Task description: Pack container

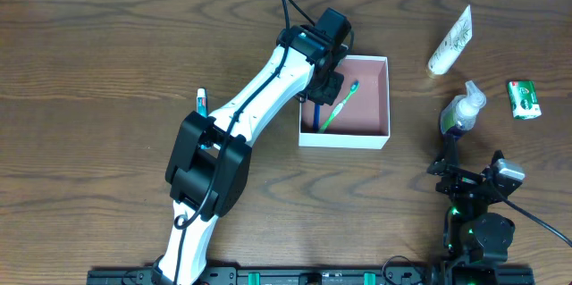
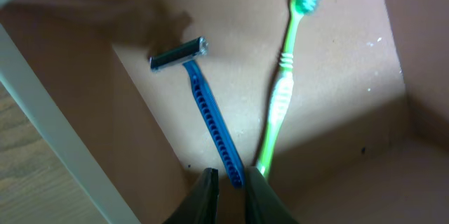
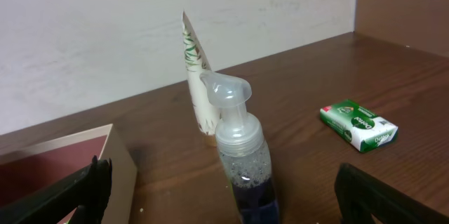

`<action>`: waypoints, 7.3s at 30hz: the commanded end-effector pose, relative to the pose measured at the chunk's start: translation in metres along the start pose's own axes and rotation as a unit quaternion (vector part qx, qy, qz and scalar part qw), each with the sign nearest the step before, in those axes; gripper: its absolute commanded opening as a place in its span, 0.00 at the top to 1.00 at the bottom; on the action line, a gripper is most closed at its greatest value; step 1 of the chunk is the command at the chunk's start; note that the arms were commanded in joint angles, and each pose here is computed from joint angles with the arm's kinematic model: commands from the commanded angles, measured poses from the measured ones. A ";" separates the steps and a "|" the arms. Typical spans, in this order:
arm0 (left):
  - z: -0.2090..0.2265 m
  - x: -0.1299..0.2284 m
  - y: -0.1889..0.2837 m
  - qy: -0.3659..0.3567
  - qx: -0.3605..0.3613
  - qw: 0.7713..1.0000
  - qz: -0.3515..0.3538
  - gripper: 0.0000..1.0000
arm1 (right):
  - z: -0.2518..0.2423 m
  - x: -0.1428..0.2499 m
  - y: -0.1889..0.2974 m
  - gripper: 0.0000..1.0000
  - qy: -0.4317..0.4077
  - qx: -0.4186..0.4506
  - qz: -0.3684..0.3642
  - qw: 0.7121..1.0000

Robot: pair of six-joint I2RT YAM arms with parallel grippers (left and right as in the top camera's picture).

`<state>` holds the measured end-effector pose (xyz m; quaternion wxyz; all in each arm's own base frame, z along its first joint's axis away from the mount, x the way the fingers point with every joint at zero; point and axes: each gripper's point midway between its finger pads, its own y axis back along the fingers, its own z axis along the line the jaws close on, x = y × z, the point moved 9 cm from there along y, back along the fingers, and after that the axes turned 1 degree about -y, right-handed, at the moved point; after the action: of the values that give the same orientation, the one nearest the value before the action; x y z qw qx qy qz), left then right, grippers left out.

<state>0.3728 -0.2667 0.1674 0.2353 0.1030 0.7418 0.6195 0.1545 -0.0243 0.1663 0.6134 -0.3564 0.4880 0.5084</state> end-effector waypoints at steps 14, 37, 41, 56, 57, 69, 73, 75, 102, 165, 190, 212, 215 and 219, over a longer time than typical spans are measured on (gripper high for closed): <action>0.021 -0.043 0.110 0.061 -0.018 0.986 -0.152 0.62 | 0.002 0.001 0.000 0.01 0.008 -0.004 0.001 1.000; 0.217 0.094 0.054 0.306 -0.113 0.939 0.109 0.44 | 0.002 0.001 0.000 0.01 0.008 -0.004 0.001 1.000; 0.220 0.108 0.031 0.305 -0.105 0.938 0.125 0.44 | 0.002 0.001 0.000 0.01 0.008 -0.004 0.001 1.000; 0.217 0.131 -0.014 0.289 -0.083 0.945 0.131 0.44 | 0.002 0.001 0.000 0.01 0.008 -0.004 0.001 1.000; 0.217 0.132 -0.016 0.287 -0.083 0.946 0.129 0.44 | 0.002 0.001 0.000 0.01 0.008 -0.004 0.001 1.000; 0.220 0.136 -0.037 0.284 -0.082 0.946 0.131 0.44 | 0.002 0.001 0.000 0.01 0.008 -0.004 0.001 1.000; 0.220 0.137 -0.039 0.284 -0.082 0.946 0.133 0.55 | 0.002 0.001 0.000 0.01 0.008 -0.004 0.001 1.000; 0.220 0.138 -0.038 0.285 -0.081 0.945 0.136 0.63 | 0.002 0.001 0.000 0.01 0.008 -0.004 0.001 1.000; 0.093 0.012 0.122 0.172 0.033 0.979 -0.100 0.87 | 0.002 0.001 0.000 0.01 0.008 -0.004 0.001 1.000; 0.015 -0.016 0.029 0.132 0.035 0.990 -0.032 0.68 | 0.002 0.001 0.000 0.01 0.008 -0.004 0.001 1.000; 0.058 0.034 0.112 0.110 0.042 0.992 0.043 0.60 | 0.002 0.001 0.000 0.01 0.008 -0.004 0.001 1.000; -0.018 0.022 0.068 -0.123 0.005 0.992 0.041 0.59 | 0.002 0.001 0.000 0.01 0.008 -0.004 0.001 1.000; -0.016 0.021 0.051 -0.147 -0.029 0.987 0.060 0.59 | 0.002 0.001 0.000 0.01 0.008 -0.004 0.001 1.000; -0.013 0.018 0.032 -0.156 -0.043 0.984 0.075 0.59 | 0.002 0.001 0.000 0.01 0.008 -0.004 0.001 1.000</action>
<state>0.3381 -0.2644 0.2048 0.2915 0.2335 0.6843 0.6263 0.1545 -0.0244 0.1663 0.6135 -0.3563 0.4881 0.5083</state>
